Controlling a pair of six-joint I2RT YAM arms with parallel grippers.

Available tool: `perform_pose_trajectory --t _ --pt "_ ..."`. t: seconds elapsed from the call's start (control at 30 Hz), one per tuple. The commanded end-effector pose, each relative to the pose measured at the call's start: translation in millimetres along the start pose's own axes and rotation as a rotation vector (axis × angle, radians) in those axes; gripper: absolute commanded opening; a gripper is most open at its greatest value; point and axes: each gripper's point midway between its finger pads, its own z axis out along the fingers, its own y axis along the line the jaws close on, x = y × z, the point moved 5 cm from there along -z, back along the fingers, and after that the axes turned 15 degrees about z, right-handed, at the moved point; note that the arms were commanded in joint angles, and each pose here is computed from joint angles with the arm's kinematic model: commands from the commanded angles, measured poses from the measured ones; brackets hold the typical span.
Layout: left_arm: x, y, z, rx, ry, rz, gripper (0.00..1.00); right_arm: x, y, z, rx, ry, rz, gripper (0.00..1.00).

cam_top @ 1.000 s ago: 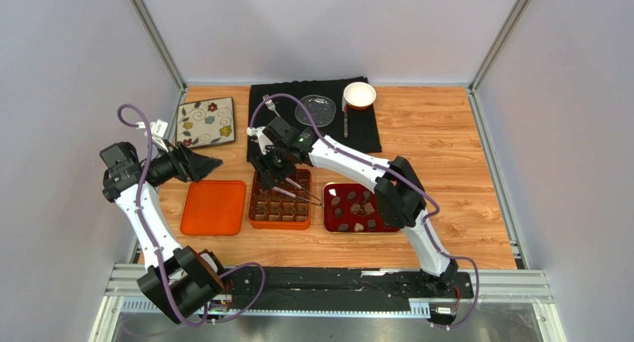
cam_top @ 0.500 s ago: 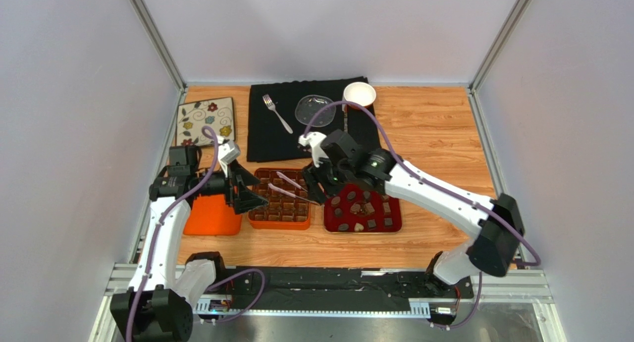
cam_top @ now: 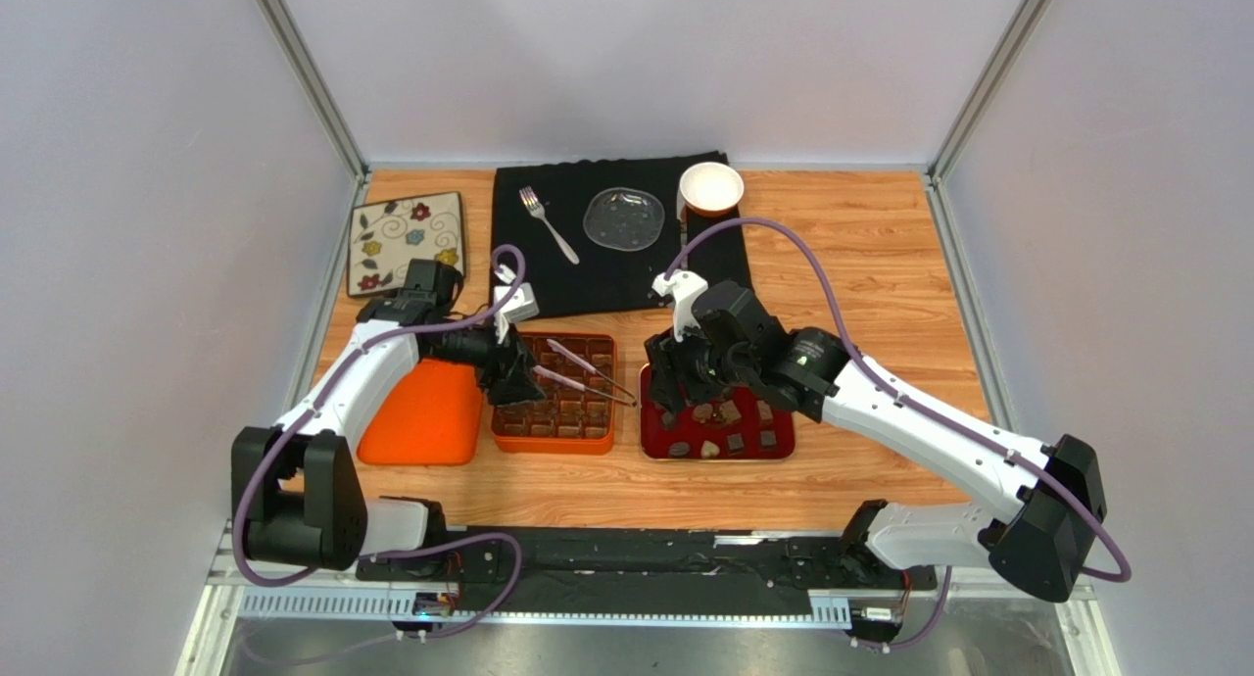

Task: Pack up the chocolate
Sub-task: Place the clamp in the packing box, then adjust the clamp on the packing box.

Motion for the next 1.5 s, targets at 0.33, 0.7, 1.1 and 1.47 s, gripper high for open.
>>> perform_pose_trajectory --t 0.33,0.7,1.1,1.47 --pt "13.3 23.0 14.3 -0.039 0.108 0.593 0.81 -4.1 5.3 4.1 -0.047 -0.067 0.04 0.52" --pt "11.9 33.9 28.0 -0.038 0.138 0.656 0.62 -0.2 7.3 5.4 -0.076 -0.063 0.053 0.48" --pt "12.3 39.2 36.9 0.016 0.16 0.635 0.51 5.4 5.1 5.2 -0.081 -0.056 0.075 0.44" --pt "12.6 45.9 38.5 0.053 0.192 0.607 0.45 5.7 6.8 5.2 -0.092 -0.056 0.079 0.38"
